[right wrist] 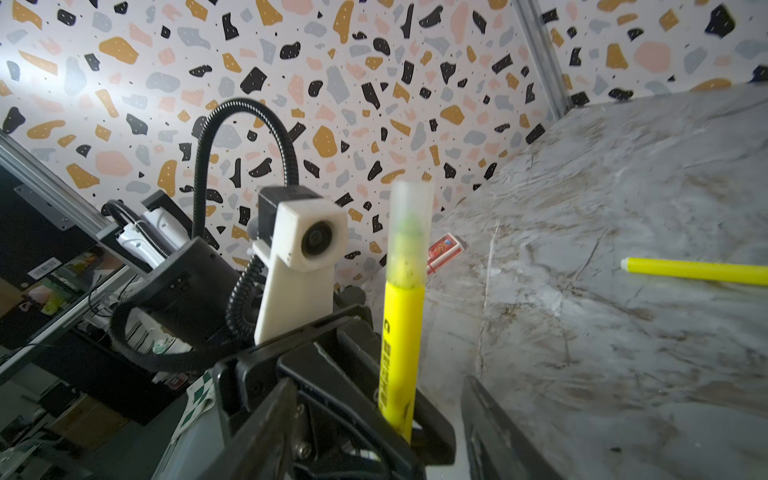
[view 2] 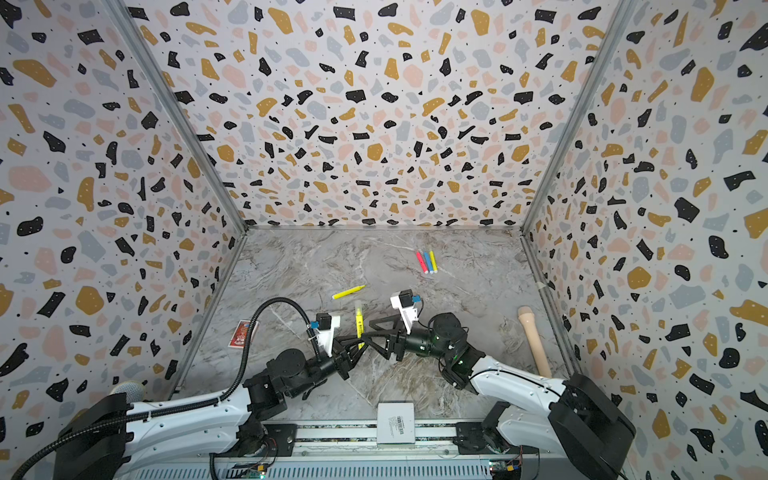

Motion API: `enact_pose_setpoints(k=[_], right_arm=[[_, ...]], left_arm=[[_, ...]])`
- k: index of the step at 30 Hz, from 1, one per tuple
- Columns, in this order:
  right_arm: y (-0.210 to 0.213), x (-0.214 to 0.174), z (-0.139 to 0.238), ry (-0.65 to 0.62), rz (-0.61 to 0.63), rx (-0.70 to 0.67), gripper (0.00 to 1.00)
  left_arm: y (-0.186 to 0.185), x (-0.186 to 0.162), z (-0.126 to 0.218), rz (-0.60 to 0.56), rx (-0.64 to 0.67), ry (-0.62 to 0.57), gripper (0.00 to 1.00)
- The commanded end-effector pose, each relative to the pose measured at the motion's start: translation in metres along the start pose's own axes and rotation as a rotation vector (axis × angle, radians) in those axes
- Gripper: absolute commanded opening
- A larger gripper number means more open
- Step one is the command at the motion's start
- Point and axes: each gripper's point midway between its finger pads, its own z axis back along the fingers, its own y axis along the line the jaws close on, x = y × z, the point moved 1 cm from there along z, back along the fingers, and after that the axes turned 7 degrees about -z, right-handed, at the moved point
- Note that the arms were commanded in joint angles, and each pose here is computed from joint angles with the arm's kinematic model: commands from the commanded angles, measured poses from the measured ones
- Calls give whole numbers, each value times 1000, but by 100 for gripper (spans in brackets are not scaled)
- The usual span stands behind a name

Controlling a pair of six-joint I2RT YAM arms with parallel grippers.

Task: Insert the pens into the pen caps
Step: 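Push the cap down onto the highlighter tip held by the left gripper, then close the right gripper on the capped highlighter while the left gripper opens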

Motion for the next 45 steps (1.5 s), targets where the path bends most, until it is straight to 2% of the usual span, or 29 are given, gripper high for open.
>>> enact_pose_setpoints(k=[1, 7, 16, 20, 25, 29, 36, 41, 45], right_arm=[[2, 32, -4, 9, 86, -80, 66], [5, 64, -23, 74, 125, -122, 67], [7, 58, -46, 144, 102, -75, 59], [7, 52, -47, 158, 101, -69, 48], [2, 40, -44, 177, 86, -75, 19], [-15, 2, -41, 232, 47, -111, 0], [-38, -104, -15, 315, -83, -181, 0], [-44, -158, -3, 375, -166, -233, 0], [-59, -192, 1, 423, -196, -374, 0]], left_arm=[[1, 8, 2, -31, 8, -36, 0], [1, 4, 3, -38, 4, -18, 0], [1, 3, 4, -43, 3, -14, 0], [2, 2, 4, -47, 6, -9, 0], [4, 4, 5, -50, 21, -18, 0], [-2, 19, 7, -63, 14, -47, 0], [-13, 58, 17, -64, -24, -162, 0], [-20, 96, 25, -76, -48, -267, 0], [-23, 126, 33, -92, -48, -341, 0]])
